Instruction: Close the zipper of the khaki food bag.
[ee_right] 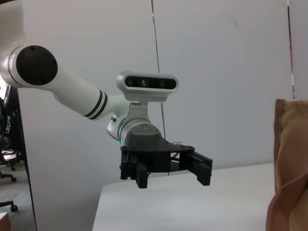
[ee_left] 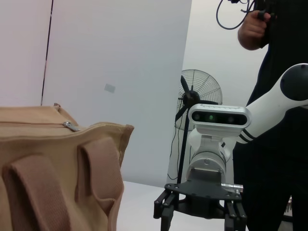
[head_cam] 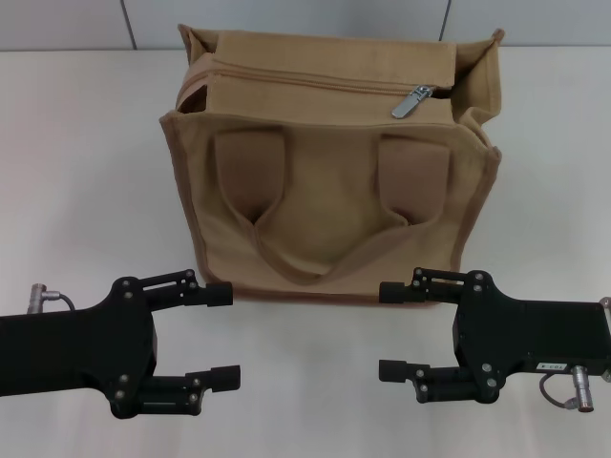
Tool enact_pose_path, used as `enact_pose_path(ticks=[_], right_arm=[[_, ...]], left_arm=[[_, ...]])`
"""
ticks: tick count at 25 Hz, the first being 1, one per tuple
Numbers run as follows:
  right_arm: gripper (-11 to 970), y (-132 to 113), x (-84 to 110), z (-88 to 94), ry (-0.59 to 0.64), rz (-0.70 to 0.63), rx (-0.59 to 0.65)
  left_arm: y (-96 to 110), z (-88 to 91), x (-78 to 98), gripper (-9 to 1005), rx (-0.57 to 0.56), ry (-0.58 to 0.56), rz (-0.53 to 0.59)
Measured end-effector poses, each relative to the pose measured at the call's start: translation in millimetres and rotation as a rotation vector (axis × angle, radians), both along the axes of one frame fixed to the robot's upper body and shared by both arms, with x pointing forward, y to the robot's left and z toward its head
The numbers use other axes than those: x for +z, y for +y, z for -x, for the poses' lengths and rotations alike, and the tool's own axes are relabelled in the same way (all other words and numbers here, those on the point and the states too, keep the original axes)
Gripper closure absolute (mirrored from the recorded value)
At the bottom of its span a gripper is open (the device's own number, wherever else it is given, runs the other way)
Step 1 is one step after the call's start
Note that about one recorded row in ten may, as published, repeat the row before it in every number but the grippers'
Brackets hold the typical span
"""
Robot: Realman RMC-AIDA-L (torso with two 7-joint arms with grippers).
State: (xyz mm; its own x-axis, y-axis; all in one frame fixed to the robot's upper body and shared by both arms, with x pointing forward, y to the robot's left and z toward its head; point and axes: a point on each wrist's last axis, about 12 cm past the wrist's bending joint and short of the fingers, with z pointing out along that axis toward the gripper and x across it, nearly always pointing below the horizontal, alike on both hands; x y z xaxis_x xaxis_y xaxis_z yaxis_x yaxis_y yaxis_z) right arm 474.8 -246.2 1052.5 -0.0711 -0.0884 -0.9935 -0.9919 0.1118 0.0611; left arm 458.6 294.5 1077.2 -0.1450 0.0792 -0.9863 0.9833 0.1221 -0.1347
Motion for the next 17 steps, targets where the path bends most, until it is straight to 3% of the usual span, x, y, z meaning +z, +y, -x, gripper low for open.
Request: enact_pose_path(ticks=[17], right_arm=[[208,0.0,0.4,-0.4,-0.002,-0.003,-0.003]], left_arm=[[0.3,0.5,0.4,198,-0.005,0.0,0.002]])
